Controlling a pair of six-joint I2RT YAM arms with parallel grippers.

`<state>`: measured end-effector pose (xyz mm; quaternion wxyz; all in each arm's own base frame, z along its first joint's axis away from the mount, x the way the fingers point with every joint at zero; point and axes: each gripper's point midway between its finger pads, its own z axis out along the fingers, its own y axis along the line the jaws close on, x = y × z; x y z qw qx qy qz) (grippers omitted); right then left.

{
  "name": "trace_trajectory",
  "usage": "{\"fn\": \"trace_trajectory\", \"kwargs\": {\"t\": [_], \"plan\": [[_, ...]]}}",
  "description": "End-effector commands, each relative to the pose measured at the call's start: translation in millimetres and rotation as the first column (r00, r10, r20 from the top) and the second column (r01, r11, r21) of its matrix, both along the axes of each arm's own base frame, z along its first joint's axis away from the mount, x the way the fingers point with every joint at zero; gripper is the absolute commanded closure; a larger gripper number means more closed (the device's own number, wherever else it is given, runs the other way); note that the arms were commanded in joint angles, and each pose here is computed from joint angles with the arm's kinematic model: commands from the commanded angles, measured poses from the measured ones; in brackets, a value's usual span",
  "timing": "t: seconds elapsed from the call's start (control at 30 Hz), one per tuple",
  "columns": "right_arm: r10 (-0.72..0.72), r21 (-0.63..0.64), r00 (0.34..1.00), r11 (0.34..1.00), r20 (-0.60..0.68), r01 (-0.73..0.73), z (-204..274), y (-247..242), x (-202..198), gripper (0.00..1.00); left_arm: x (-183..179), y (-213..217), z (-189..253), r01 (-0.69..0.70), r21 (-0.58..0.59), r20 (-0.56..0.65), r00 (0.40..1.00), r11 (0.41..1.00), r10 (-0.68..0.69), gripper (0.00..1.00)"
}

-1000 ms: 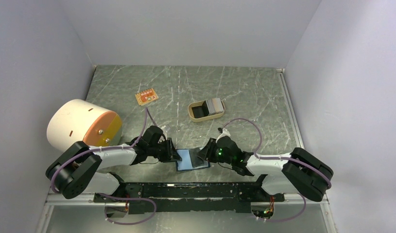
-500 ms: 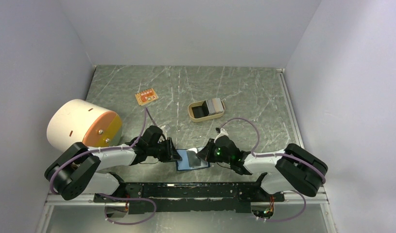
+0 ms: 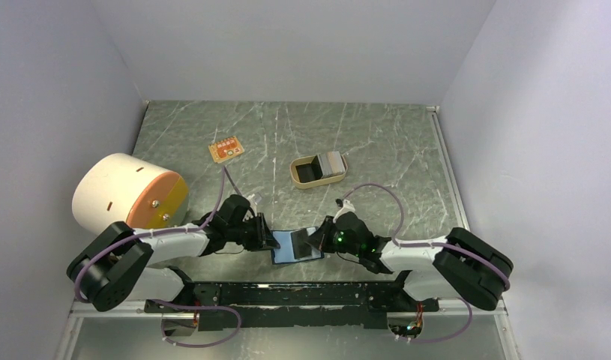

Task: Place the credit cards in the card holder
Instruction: Insert the credit card into the card holder.

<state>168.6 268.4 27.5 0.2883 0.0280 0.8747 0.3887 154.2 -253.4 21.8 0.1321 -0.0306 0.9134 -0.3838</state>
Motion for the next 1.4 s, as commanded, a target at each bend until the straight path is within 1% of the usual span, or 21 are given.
{"fn": "trace_trajectory", "kwargs": {"t": [0.0, 0.13, 0.3, 0.43, 0.6, 0.83, 1.0, 1.2, 1.37], "plan": [[-0.025, -0.066, 1.0, 0.997, 0.013, 0.025, -10, -16, -2, 1.0, 1, 4, 5, -0.007, -0.006, 0.033, 0.999, 1.0, 0.007, 0.72], [-0.031, -0.055, 0.999, 0.998, 0.028, 0.033, -6, -13, 2, 1.0, -2, -1, 10, 0.016, -0.047, 0.033, 0.999, 0.999, -0.014, 0.74], [-0.067, -0.05, 0.995, 0.996, 0.068, 0.07, -3, -14, 13, 1.0, -3, 0, 7, 0.015, -0.041, 0.032, 0.999, 0.999, -0.014, 0.71], [-0.07, -0.028, 0.991, 0.997, 0.111, 0.074, 4, -10, 19, 1.0, -4, 2, 7, 0.009, -0.036, 0.035, 0.999, 0.999, -0.008, 0.7], [-0.052, -0.023, 0.983, 0.998, 0.176, 0.057, 7, -8, 24, 1.0, -4, 3, 7, 0.007, -0.04, 0.035, 0.999, 0.999, -0.005, 0.74], [-0.035, -0.02, 0.967, 0.999, 0.252, 0.042, 10, -6, 29, 1.0, -3, 1, 5, 0.013, -0.039, 0.035, 0.999, 0.999, -0.011, 0.73], [-0.007, -0.004, 0.969, 1.0, 0.246, 0.008, 6, 1, 26, 1.0, -2, 1, 5, 0.012, -0.035, 0.035, 0.999, 0.999, -0.01, 0.73], [0.01, 0.028, 0.978, 0.999, 0.208, -0.016, 0, 5, 16, 1.0, -2, 1, 3, 0.013, -0.031, 0.034, 0.999, 0.999, -0.012, 0.73], [0.026, 0.061, 0.984, 0.997, 0.174, -0.037, -3, 6, 6, 1.0, -1, 1, 1, 0.011, -0.024, 0.032, 0.999, 1.0, -0.01, 0.76]]}}
